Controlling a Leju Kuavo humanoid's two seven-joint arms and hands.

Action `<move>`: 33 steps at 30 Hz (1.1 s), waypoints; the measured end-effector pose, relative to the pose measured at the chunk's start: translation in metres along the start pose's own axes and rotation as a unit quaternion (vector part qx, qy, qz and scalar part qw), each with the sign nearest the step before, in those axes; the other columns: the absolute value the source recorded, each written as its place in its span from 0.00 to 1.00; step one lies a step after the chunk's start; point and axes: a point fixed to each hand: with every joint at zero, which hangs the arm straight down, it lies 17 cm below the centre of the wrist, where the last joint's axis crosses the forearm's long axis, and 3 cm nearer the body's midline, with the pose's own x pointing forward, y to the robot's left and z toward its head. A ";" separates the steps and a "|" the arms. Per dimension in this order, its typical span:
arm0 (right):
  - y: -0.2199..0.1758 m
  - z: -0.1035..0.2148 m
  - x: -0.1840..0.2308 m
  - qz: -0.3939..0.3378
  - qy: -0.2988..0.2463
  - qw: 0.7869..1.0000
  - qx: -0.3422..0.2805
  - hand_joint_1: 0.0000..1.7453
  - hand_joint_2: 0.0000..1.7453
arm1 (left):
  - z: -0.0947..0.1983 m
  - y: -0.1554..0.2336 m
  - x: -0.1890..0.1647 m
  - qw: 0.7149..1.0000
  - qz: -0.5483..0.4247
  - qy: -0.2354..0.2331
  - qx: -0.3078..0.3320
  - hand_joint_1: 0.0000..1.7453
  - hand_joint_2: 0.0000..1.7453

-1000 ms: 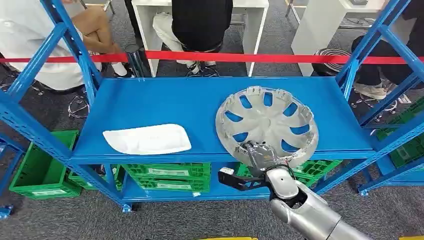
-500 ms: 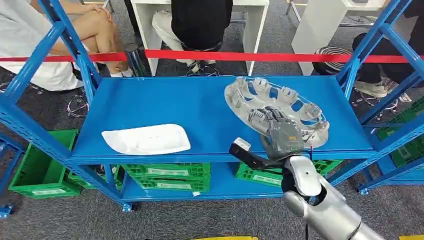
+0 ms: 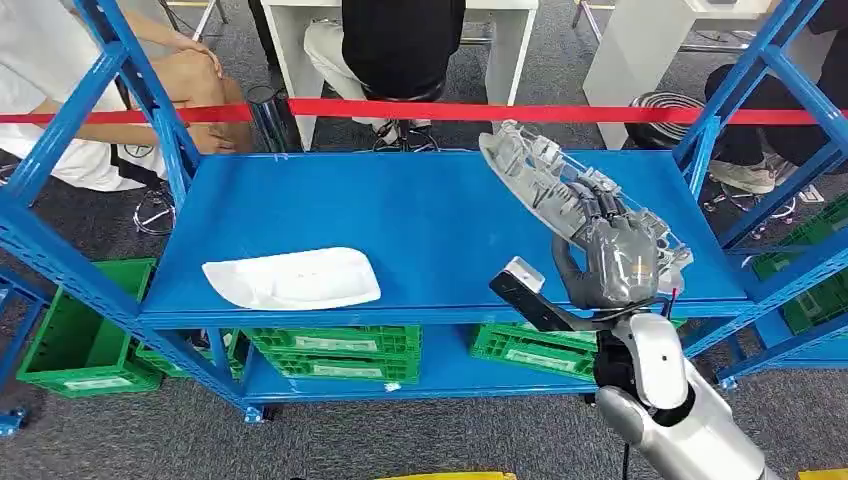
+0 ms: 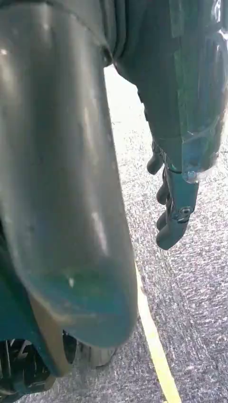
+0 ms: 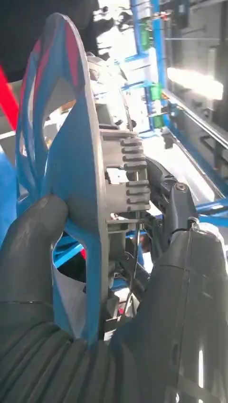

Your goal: Take the parts from the cabinet and place them on the table.

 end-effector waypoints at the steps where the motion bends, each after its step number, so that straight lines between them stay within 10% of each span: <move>1: -0.004 -0.001 -0.001 -0.002 0.001 1.000 -0.006 1.00 1.00 | 0.000 0.000 0.000 1.000 0.000 0.000 0.000 0.00 0.00; 17: -0.074 -0.001 -0.018 -0.034 0.012 0.993 -0.110 1.00 1.00 | 0.000 -0.001 -0.003 1.000 -0.006 0.008 -0.003 0.00 0.00; 33: -0.114 0.070 -0.001 -0.065 -0.015 0.979 -0.193 1.00 1.00 | -0.008 0.037 -0.012 0.999 -0.041 0.007 0.010 0.00 0.00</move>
